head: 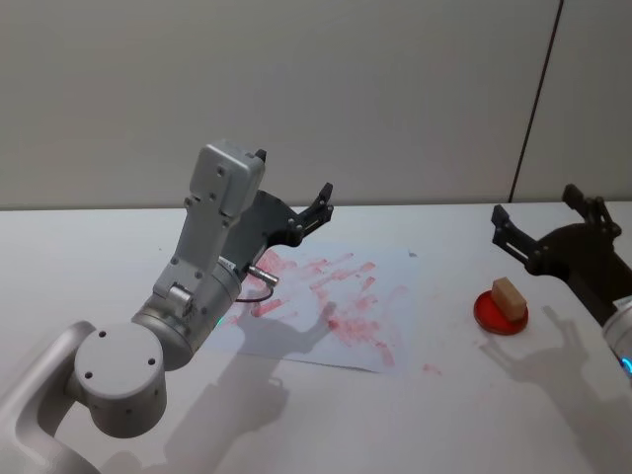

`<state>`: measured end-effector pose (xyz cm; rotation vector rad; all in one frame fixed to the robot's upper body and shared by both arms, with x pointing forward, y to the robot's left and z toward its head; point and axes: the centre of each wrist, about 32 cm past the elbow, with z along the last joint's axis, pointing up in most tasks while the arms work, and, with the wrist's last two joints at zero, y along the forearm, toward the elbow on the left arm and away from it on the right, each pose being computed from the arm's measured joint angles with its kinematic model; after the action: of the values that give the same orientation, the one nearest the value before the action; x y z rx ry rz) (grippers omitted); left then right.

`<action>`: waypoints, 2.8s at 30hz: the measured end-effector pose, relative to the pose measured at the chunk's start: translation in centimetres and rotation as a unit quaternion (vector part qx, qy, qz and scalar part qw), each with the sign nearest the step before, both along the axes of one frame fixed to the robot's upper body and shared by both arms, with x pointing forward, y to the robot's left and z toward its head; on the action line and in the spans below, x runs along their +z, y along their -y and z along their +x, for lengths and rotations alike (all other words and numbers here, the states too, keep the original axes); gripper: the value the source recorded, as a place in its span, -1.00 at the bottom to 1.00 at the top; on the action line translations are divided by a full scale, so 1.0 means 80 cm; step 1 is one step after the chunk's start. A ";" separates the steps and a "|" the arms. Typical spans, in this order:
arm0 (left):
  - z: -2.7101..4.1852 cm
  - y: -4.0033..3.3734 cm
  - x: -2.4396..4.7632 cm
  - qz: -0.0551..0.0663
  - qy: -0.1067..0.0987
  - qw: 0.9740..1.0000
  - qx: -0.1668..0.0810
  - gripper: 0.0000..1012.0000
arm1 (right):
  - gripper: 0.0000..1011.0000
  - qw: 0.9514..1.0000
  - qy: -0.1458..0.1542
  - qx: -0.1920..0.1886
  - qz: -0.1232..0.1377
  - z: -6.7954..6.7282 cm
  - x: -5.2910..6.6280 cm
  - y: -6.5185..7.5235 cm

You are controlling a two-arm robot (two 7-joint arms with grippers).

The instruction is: Use the one hand to pick up the stamp and affix it onto the A4 paper.

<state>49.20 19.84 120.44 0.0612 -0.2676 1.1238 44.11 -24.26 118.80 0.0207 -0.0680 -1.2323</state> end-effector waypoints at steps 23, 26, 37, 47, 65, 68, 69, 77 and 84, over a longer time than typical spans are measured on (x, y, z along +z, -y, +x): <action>0.0000 0.0000 0.0000 0.000 0.000 1.000 0.000 0.98 | 0.98 0.994 -0.082 -0.037 -0.056 -0.019 -0.023 0.029; 0.0000 0.0000 0.0000 0.000 0.000 1.000 0.000 0.98 | 0.98 0.993 -0.096 -0.037 -0.066 -0.013 -0.029 0.026; 0.0000 0.0000 0.0000 0.000 0.000 1.000 0.000 0.98 | 0.98 0.987 -0.130 -0.034 -0.088 0.008 -0.047 0.015; 0.0000 0.0000 0.0000 0.000 0.000 1.000 0.000 0.98 | 0.98 0.983 -0.153 -0.030 -0.100 0.029 -0.063 0.004; 0.0000 0.0000 0.0000 0.000 0.000 1.000 0.000 0.98 | 0.66 0.979 -0.176 -0.018 -0.104 0.053 -0.081 -0.014; 0.0000 0.0000 0.0000 0.000 0.000 1.000 0.000 0.98 | 0.47 0.978 -0.177 -0.017 -0.105 0.054 -0.083 -0.015; 0.0000 0.0000 0.0000 0.000 0.000 1.000 0.000 0.98 | 0.44 0.978 -0.178 -0.017 -0.105 0.055 -0.083 -0.015; 0.0000 0.0000 0.0000 0.000 0.000 1.000 0.000 0.98 | -0.03 0.978 -0.180 -0.016 -0.105 0.057 -0.085 -0.017; 0.0000 0.0000 0.0000 0.000 0.000 1.000 0.000 0.98 | -0.51 0.978 -0.181 -0.015 -0.105 0.058 -0.085 -0.018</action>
<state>49.20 19.84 120.44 0.0612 -0.2676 1.1237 48.79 -22.80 111.96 -0.3898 0.1192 -1.2360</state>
